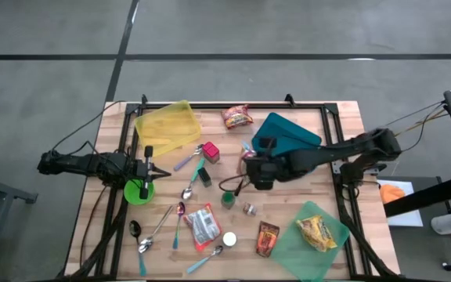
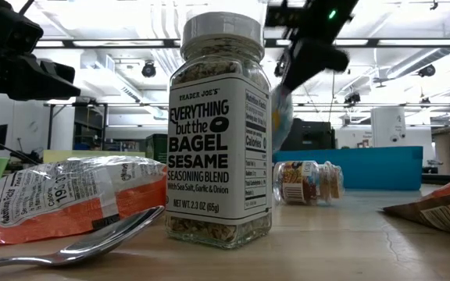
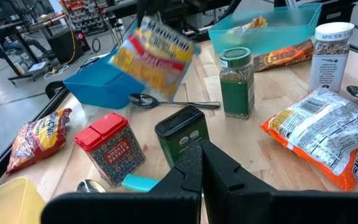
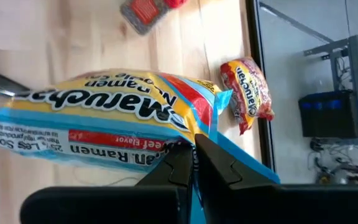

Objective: Pick & Place Food Item
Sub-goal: Put the blue noodle pack into the green bin

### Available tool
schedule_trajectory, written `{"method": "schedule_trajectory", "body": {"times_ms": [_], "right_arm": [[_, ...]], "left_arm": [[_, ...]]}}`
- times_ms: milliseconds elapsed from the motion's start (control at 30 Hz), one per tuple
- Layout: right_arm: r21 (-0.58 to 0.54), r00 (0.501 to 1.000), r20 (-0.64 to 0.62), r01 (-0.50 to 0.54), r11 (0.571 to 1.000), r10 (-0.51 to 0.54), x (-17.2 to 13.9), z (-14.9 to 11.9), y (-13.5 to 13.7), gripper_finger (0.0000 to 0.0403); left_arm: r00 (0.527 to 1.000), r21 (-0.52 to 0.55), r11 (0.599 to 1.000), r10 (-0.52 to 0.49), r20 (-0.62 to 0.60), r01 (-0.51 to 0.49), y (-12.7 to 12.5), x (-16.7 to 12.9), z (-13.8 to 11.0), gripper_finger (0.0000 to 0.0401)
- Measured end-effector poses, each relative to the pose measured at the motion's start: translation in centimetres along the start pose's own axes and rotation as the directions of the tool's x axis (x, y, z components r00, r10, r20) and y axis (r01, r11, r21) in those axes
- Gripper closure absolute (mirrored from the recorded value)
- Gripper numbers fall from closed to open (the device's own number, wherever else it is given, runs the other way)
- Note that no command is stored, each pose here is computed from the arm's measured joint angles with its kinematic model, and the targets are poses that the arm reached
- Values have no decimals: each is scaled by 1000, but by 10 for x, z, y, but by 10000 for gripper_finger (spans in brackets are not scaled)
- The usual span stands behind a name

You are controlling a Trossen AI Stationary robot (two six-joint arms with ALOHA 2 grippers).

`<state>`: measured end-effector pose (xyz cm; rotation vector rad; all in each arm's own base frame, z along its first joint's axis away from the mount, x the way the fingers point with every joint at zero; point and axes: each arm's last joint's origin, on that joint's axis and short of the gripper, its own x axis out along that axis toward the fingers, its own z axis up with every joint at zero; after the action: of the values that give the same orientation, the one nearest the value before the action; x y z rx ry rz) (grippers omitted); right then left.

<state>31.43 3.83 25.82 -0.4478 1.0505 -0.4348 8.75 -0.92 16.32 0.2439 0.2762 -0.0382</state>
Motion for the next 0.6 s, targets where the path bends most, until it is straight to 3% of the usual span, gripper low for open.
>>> {"method": "schedule_trajectory", "body": {"times_ms": [600], "right_arm": [[122,961,193,-225,967,199,-120,-44,20,392]], "left_arm": [[1000,0,1000,-1,0,1,0,0,0,401]]}}
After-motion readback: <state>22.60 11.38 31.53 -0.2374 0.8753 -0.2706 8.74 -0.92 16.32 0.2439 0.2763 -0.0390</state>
